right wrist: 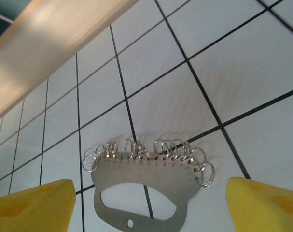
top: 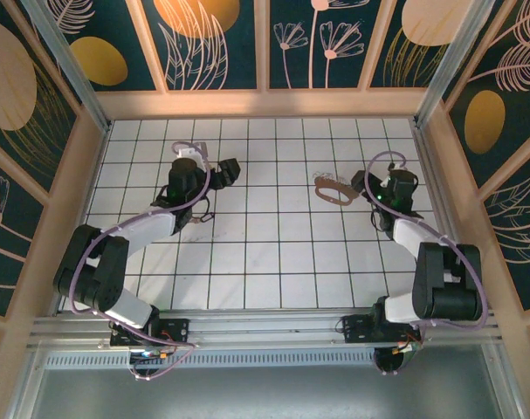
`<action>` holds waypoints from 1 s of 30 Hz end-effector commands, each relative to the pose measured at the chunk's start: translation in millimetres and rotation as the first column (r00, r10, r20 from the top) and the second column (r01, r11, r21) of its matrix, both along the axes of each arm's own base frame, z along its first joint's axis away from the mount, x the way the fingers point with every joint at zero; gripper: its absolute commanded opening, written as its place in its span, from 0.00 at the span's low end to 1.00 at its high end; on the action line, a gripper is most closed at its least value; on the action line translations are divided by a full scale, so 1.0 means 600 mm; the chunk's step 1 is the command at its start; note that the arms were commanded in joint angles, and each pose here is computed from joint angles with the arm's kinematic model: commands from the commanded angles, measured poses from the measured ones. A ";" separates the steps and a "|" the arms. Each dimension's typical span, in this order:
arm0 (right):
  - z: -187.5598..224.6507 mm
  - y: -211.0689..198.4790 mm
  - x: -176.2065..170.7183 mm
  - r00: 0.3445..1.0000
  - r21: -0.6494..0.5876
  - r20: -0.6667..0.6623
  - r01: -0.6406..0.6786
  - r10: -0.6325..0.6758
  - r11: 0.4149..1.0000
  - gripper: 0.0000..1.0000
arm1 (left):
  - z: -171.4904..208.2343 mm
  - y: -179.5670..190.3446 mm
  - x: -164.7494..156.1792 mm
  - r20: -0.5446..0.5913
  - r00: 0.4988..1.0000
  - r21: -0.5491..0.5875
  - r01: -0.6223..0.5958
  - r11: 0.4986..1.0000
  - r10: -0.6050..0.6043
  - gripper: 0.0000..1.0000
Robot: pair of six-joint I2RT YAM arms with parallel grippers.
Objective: Put the keys on the keyring
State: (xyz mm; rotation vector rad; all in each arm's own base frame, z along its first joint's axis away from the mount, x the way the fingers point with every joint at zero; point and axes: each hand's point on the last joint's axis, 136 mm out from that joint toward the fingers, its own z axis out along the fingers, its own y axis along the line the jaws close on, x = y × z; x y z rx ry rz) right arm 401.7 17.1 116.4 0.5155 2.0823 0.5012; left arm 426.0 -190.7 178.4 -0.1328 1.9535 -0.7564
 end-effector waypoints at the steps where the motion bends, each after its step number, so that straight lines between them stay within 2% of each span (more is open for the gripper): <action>1: 0.008 0.018 0.020 1.000 0.021 -0.016 -0.020 0.021 1.000 0.80 | 0.019 -0.006 0.011 0.021 1.000 -0.009 -0.003 1.000 0.003 0.97; 8: -0.007 0.086 0.059 0.990 0.028 -0.066 -0.123 0.124 0.992 0.76 | 0.025 0.001 0.019 0.019 0.999 0.040 -0.027 0.999 0.027 0.97; 13: -0.043 0.145 0.085 0.970 0.034 -0.141 -0.195 0.198 0.980 0.75 | 0.030 0.025 0.032 0.002 0.993 0.070 -0.119 0.990 0.119 0.97; 18: -0.084 0.194 0.087 0.947 0.054 -0.199 -0.247 0.253 0.967 0.73 | 0.053 0.026 0.030 0.018 0.992 0.048 -0.126 0.991 0.125 0.98; 30: -0.124 0.233 0.095 0.924 0.044 -0.256 -0.282 0.284 0.958 0.72 | 0.063 0.030 0.019 0.030 0.992 0.037 -0.125 0.991 0.124 0.98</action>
